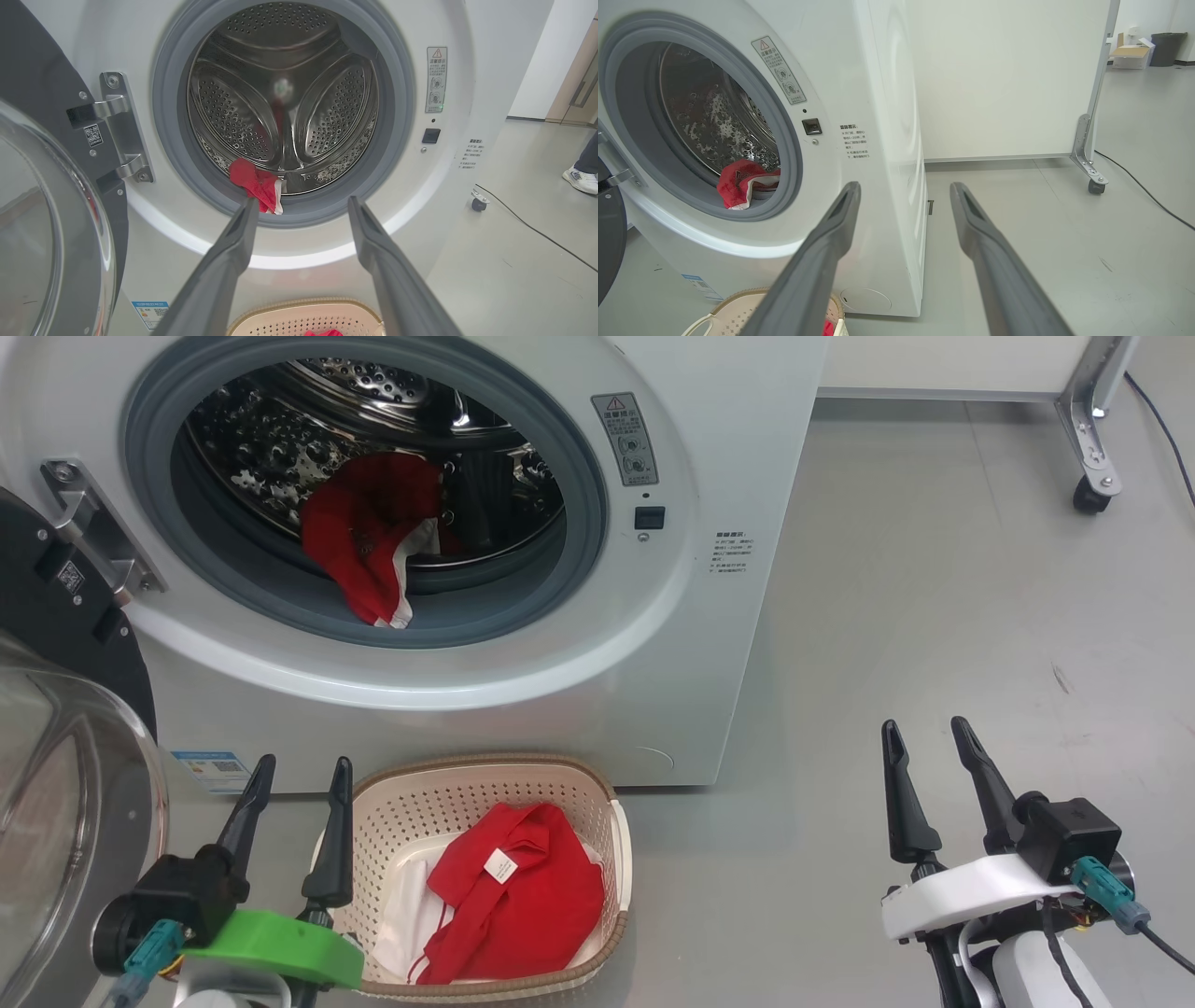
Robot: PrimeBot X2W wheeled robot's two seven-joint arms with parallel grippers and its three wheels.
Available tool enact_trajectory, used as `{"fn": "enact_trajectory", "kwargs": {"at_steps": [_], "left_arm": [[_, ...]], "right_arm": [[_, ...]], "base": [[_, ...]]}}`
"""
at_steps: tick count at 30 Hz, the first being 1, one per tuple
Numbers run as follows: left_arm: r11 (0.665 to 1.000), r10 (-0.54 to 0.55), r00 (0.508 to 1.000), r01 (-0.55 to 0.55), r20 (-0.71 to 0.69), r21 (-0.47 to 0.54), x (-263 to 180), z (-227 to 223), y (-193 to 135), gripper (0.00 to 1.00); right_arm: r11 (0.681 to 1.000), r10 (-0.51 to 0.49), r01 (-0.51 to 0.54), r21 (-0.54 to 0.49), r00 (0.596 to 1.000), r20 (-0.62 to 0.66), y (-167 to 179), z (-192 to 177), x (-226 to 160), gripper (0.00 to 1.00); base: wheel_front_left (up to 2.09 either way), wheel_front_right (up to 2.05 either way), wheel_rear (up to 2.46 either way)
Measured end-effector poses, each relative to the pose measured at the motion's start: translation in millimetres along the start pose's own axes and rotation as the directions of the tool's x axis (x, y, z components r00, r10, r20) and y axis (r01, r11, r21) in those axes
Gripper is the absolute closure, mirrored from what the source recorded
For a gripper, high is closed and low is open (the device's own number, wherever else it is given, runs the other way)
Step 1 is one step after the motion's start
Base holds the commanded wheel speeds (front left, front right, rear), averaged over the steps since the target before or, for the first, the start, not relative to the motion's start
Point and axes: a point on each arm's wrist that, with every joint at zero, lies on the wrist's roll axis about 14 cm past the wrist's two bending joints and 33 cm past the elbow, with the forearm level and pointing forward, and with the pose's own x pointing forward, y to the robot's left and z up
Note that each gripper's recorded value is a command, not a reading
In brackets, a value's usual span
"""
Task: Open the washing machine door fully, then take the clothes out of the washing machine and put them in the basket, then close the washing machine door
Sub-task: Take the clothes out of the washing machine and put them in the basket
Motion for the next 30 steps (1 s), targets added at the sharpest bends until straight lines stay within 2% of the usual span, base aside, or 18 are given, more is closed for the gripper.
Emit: {"fn": "enact_trajectory", "kwargs": {"at_steps": [30], "left_arm": [[1.0, -0.014, 1.0, 0.014, 0.0, 0.012, 2.0, -1.0, -5.4, 0.0]], "right_arm": [[1.0, -0.003, 0.003, 0.002, 1.0, -0.001, -0.9, -0.1, -1.1, 0.0]], "base": [[0.0, 0.0, 0.0]]}}
